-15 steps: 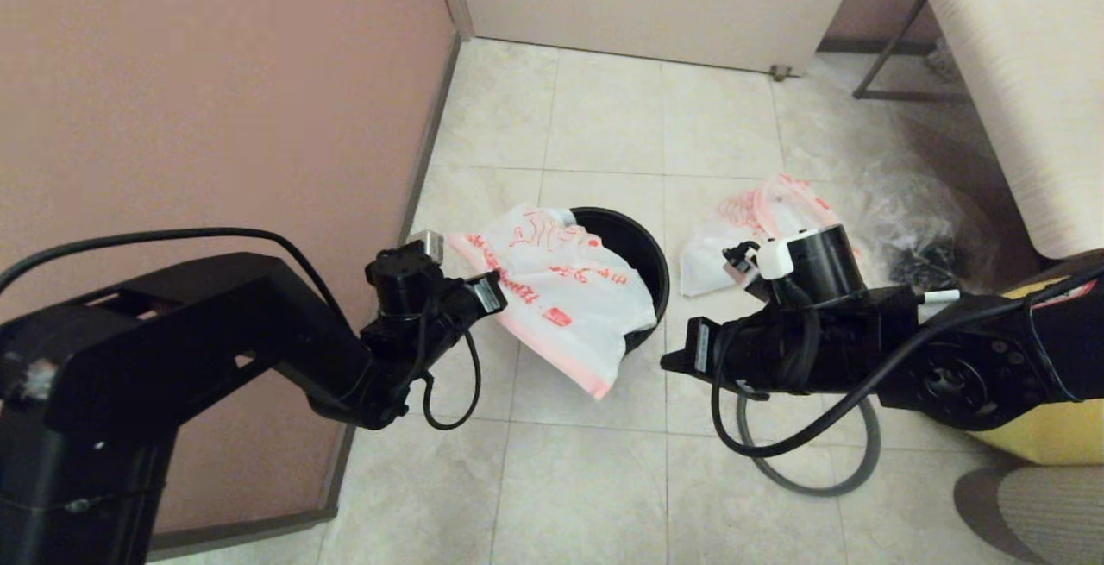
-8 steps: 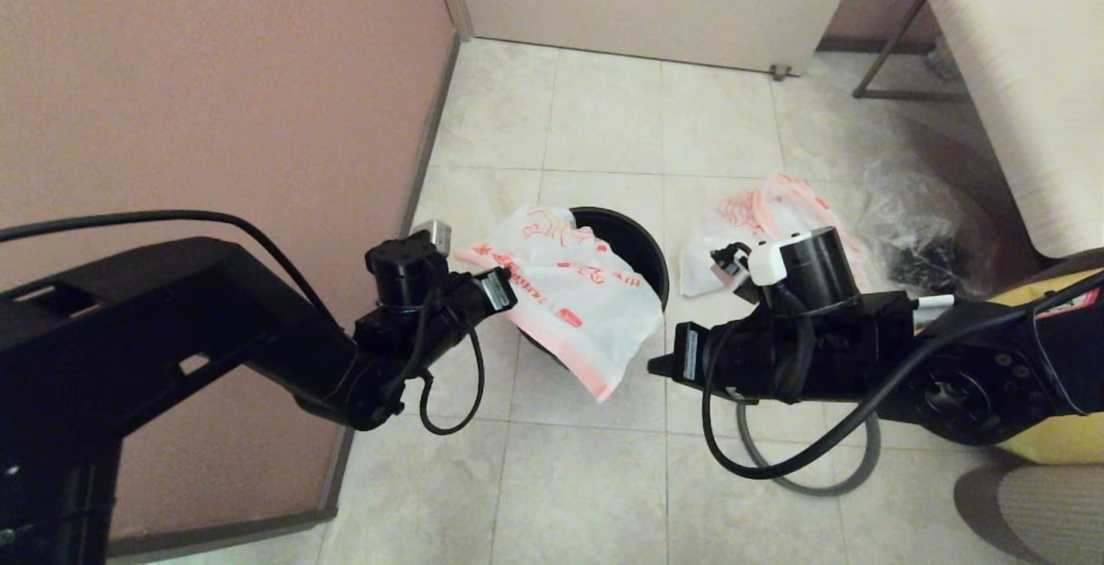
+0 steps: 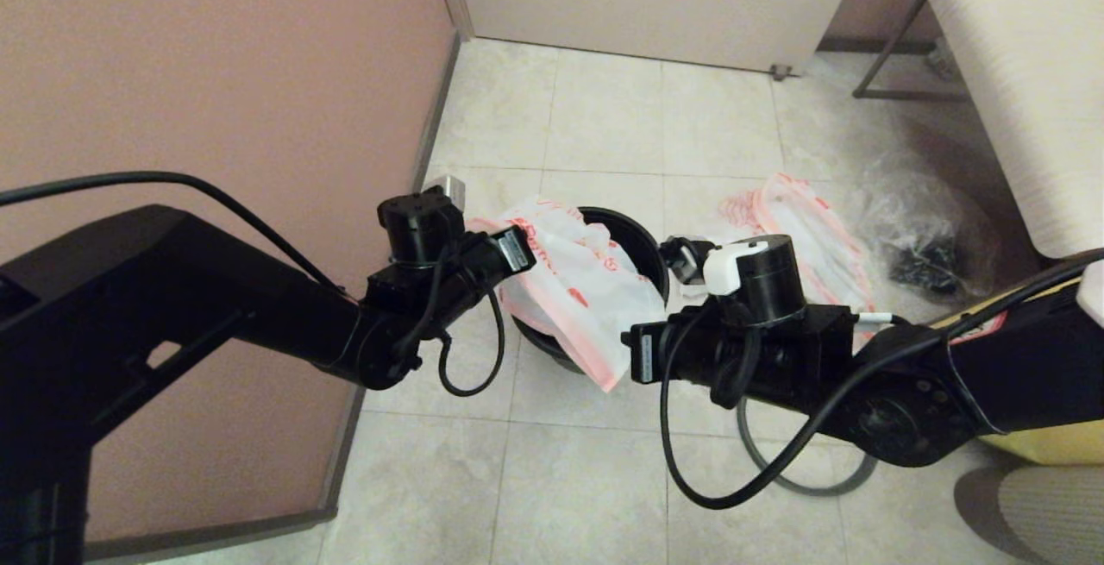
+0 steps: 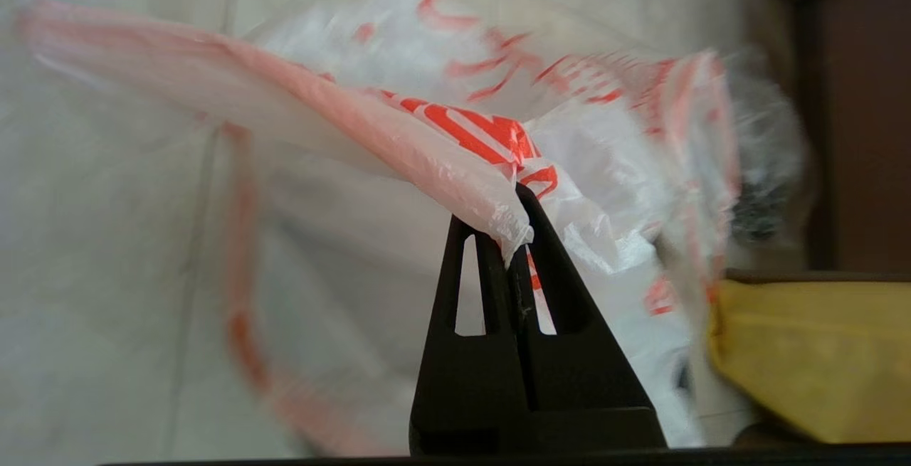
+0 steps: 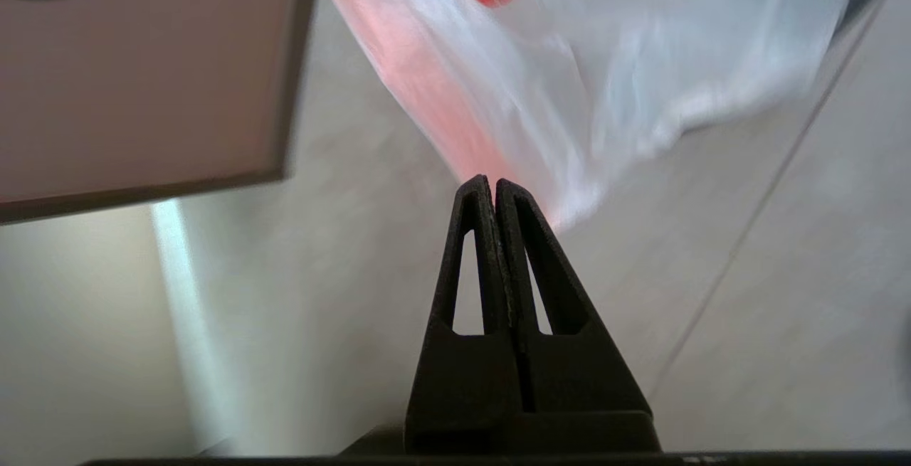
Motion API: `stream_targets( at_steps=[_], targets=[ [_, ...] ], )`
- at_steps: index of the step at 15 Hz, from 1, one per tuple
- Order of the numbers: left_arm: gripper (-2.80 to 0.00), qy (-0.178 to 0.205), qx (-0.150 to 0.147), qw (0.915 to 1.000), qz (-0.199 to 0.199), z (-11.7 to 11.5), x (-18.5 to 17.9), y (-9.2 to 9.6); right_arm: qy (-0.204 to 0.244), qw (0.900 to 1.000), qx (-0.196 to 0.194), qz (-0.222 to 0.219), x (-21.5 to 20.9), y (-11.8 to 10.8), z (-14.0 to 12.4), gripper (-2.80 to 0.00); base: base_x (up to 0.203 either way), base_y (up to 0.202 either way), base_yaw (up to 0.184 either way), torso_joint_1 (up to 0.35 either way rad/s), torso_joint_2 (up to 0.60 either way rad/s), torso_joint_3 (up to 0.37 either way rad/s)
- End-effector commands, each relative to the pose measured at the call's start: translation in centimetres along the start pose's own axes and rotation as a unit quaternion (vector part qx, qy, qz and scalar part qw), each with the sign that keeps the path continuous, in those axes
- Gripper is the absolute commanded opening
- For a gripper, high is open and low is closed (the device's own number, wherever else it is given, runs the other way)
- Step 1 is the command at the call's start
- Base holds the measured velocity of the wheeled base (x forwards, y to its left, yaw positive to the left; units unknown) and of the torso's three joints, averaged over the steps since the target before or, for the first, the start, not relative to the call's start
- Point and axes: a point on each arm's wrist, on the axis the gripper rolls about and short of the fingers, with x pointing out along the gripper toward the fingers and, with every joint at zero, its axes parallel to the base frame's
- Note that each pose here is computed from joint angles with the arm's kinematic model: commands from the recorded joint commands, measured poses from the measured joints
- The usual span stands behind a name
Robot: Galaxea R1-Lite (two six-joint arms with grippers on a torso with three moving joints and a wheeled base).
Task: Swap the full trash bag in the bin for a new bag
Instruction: Put the new garbage bag on the trash can
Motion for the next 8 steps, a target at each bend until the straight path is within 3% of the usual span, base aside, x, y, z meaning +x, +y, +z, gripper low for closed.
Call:
stream_targets(
  at_steps=[1,4,5,8],
  targets=[
    [-2.8,-0.019,-0.003,0.9997,-0.015,1.2,0.4,-1.1,-0.006,1.0,-0.027,-0.014,1.1,0.5,-0.8,-2.8,0.0,0.0,0.0,0.0,0.0,0.0],
    [-2.8,-0.012,-0.002,0.9996,-0.025,2.0,1.4,-2.6,-0.052,0.994,-0.081,-0.042,1.8,2.0,-1.0,-2.8,0.0,0.0,0.0,0.0,0.0,0.0],
    [-2.8,-0.01,-0.002,0.9996,-0.027,1.9,1.7,-2.7,-0.055,0.994,-0.085,-0.043,1.8,2.1,-0.9,0.0,0.0,0.0,0.0,0.0,0.0,0.0],
    [-2.8,-0.013,-0.004,0.9994,-0.031,2.3,2.8,-3.2,-0.057,0.994,-0.088,-0.043,1.9,2.4,-0.9,0.0,0.0,0.0,0.0,0.0,0.0,0.0]
  ],
)
